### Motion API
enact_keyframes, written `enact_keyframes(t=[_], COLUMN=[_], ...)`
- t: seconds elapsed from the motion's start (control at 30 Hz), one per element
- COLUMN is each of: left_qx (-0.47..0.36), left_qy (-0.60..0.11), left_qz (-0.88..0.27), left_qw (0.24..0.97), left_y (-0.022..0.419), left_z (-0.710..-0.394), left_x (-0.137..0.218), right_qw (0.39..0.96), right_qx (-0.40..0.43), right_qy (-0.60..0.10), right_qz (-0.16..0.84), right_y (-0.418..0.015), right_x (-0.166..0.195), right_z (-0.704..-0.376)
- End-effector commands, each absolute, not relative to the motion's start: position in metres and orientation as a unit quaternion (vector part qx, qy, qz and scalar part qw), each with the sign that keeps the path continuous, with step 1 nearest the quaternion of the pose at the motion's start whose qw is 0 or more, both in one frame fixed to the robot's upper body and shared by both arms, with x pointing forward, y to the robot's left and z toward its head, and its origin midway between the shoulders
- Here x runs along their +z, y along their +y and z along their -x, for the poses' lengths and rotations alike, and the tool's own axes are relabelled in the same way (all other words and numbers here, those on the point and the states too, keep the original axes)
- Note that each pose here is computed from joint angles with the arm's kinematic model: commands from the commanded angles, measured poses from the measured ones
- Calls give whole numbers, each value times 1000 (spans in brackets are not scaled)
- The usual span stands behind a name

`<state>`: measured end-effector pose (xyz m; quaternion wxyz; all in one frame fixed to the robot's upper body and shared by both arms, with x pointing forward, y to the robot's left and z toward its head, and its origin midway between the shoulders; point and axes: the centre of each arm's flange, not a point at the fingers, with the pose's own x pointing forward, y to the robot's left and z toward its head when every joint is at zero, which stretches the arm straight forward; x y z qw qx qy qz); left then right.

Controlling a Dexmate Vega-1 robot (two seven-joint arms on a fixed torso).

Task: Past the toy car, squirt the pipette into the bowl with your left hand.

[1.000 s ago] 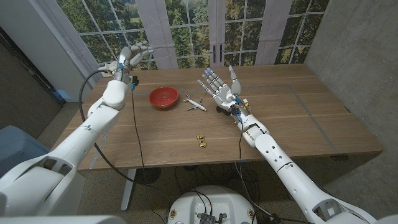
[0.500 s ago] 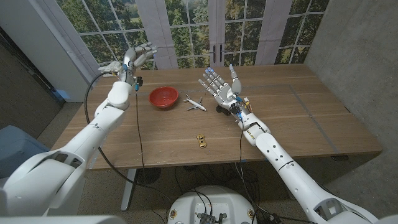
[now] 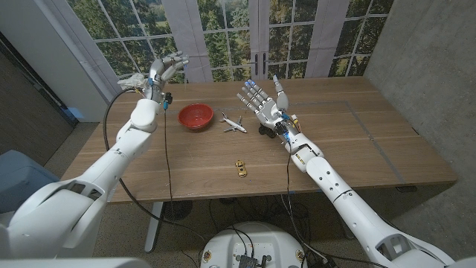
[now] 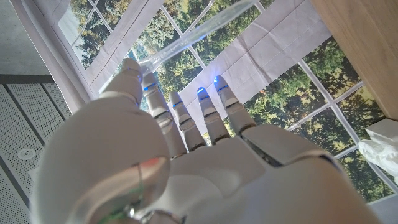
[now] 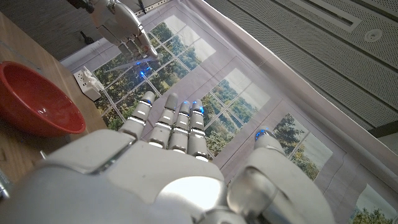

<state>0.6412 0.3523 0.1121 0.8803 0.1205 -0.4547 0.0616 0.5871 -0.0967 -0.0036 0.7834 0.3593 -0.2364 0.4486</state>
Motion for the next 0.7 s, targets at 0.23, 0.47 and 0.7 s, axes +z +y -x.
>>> enact_keyframes(t=[0.23, 0.47, 0.7], left_qx=[65, 60, 56], left_qy=[-447, -440, -434], left_qz=[-97, -87, -87], left_qw=[887, 892, 895], left_y=[357, 359, 360], left_z=[-641, -640, -640], left_x=[108, 108, 108], right_qw=[785, 786, 786], right_qx=[449, 447, 447], right_qy=[-234, -237, -237], right_qz=[-357, -356, -355], right_y=[-95, -95, -94], right_x=[-1, -1, 0], right_z=[-590, -591, -591])
